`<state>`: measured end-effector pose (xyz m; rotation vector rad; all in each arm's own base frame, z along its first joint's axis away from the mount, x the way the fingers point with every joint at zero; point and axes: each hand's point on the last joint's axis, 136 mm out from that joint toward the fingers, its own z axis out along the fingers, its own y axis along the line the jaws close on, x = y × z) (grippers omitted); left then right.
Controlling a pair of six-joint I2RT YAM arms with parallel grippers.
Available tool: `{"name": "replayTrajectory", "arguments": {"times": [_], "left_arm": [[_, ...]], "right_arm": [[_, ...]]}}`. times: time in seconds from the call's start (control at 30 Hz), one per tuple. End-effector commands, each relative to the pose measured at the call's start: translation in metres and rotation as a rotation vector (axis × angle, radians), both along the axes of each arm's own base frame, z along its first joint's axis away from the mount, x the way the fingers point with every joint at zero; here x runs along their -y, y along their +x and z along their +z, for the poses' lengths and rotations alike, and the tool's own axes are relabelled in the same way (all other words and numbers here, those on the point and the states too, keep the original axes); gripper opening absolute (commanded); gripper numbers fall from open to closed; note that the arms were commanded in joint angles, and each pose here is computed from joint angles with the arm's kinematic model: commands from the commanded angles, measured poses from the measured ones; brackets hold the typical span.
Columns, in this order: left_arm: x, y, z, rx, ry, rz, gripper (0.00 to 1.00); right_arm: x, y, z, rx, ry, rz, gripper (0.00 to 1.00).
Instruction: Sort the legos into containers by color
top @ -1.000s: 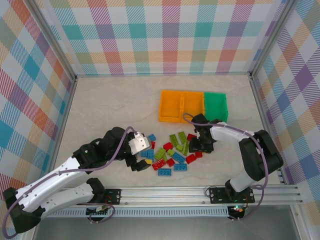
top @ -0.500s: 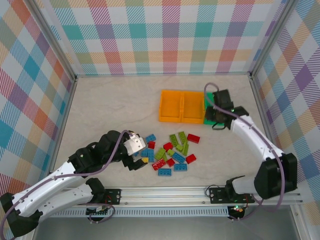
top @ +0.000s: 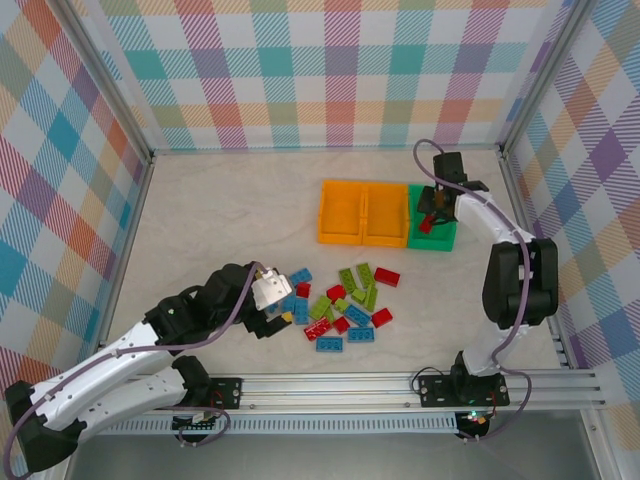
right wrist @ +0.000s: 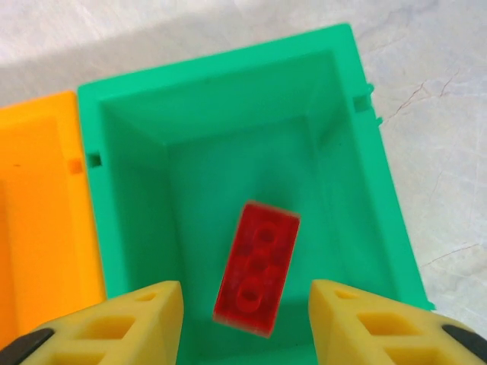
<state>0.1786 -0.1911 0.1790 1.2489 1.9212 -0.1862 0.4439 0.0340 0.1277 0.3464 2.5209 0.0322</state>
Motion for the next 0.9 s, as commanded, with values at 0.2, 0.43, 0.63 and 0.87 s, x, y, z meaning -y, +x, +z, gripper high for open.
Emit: {"name": "replayTrajectory", "arguments": {"times": [0.2,0.43,0.63,0.87], "left_arm": [[-0.019,0.039,0.049,0.063,-0.18,0.382,1.0],[-0.068,0.046,0.04,-0.155,-0.38,0.981,1.0],[-0.074,0.024,-0.037,-0.469,-0.493,1.214,0.99],[-0.059,0.021,-0.091,-0.689,-0.597,1.367,0.97]], "right_arm": [[-0.053,-0.044,0.094,0.13,0.293,0.169,0.54],[-0.189,-0.162,0.103,0.005,0.536,0.608,0.77],[-0.242,-0.23,0.074,-0.182,0.596,0.782,0.82],[-0.261,-0.244,0.063,-0.236,0.546,0.853,0.93]]}}
